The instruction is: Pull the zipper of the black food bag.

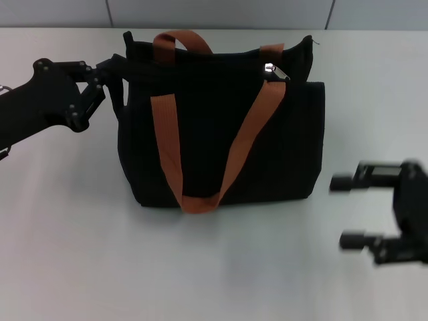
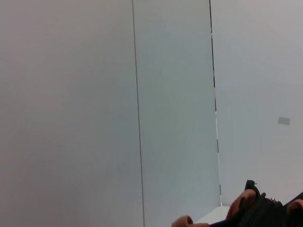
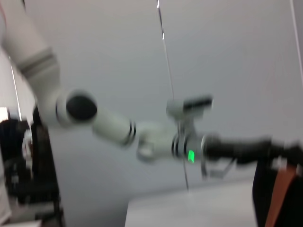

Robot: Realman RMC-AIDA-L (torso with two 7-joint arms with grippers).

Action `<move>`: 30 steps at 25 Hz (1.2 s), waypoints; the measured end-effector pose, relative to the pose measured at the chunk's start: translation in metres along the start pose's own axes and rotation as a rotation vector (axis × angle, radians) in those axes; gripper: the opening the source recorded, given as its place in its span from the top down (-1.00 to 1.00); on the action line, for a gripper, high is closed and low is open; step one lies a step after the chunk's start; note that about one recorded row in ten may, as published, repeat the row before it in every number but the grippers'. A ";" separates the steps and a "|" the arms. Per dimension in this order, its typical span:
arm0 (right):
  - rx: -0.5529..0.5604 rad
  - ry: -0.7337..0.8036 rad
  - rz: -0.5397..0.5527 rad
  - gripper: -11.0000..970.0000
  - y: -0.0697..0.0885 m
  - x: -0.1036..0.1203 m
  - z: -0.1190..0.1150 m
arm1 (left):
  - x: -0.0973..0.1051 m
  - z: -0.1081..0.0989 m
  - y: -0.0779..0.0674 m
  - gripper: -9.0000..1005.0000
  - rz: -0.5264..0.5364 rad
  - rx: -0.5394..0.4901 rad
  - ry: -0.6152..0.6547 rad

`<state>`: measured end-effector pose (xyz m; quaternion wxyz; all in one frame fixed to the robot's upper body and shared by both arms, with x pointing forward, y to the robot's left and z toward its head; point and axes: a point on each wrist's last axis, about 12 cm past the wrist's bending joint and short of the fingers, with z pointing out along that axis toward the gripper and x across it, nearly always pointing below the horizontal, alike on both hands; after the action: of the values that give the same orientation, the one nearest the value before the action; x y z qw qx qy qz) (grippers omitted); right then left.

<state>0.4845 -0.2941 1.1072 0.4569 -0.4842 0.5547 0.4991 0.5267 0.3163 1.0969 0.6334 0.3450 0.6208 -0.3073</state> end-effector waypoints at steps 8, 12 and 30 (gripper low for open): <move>0.027 0.058 -0.014 -0.45 0.014 0.027 0.008 | 0.002 -0.008 -0.004 0.75 -0.025 0.006 0.000; 0.028 0.058 -0.011 -0.45 0.013 0.027 0.008 | 0.001 -0.013 -0.004 0.74 -0.044 0.010 0.001; 0.085 0.056 -0.015 -0.46 0.005 0.029 0.011 | -0.048 -0.042 0.012 -0.16 -0.126 0.244 0.016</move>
<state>0.4763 -0.2851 1.0783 0.4651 -0.4824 0.5842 0.4578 0.5107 0.3554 1.1455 0.5612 0.3822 0.6041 -0.4171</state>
